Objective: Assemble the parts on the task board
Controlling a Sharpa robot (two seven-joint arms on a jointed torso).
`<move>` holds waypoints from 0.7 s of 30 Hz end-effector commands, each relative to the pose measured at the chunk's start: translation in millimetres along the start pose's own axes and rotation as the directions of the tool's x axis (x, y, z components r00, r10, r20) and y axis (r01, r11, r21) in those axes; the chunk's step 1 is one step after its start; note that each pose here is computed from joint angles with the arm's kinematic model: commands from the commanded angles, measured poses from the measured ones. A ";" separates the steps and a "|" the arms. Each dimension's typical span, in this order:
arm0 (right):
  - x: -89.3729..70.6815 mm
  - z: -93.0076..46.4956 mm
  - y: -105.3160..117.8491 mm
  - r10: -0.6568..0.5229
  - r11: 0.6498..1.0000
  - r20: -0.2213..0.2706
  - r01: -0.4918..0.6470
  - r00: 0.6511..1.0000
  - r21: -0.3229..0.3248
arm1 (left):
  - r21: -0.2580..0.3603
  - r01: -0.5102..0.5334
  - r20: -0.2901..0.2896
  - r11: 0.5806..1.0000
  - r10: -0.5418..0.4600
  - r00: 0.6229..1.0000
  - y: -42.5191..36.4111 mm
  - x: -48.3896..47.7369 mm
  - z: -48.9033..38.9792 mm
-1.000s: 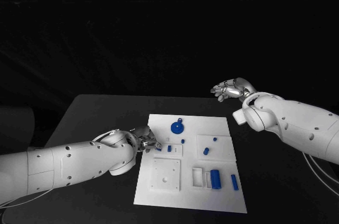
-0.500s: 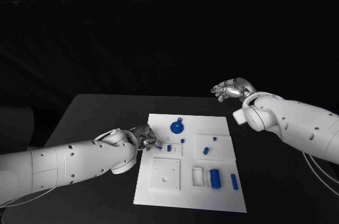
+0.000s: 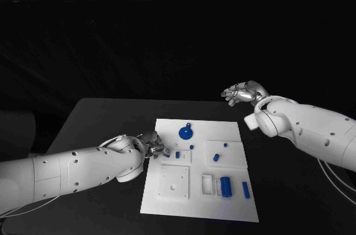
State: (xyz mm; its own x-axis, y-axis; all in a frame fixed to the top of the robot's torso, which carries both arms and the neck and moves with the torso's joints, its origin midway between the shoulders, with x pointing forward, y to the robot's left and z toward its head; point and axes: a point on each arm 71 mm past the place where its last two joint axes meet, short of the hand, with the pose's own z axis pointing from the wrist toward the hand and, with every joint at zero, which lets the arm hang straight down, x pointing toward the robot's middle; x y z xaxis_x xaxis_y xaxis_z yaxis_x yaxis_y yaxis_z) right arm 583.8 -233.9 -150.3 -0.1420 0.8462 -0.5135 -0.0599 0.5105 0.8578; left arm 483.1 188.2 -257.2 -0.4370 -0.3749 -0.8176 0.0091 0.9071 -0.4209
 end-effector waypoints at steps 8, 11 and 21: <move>1.3 -0.2 0.3 0.000 1.000 -0.017 0.000 1.000 -0.005 | 0.003 -0.011 -0.035 1.000 0.011 0.999 -0.8 3.2 0.0; 1.1 -0.1 0.2 0.000 1.000 -0.017 0.000 1.000 -0.005 | 0.001 -0.013 -0.037 1.000 0.013 0.999 -0.5 3.2 0.2; 1.3 -0.2 0.2 0.000 1.000 -0.018 0.000 1.000 -0.005 | -0.007 -0.019 -0.037 1.000 0.019 0.999 1.3 2.5 1.1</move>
State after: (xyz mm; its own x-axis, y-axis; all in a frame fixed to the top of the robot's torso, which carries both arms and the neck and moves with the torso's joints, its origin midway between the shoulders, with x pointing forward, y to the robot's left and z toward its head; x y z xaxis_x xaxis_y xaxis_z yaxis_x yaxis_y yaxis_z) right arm 583.8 -234.3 -150.6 -0.1436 0.8459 -0.5136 -0.0587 0.5108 0.8577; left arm 484.0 188.1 -257.0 -0.4490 -0.3654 -0.8154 0.0117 0.9101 -0.4143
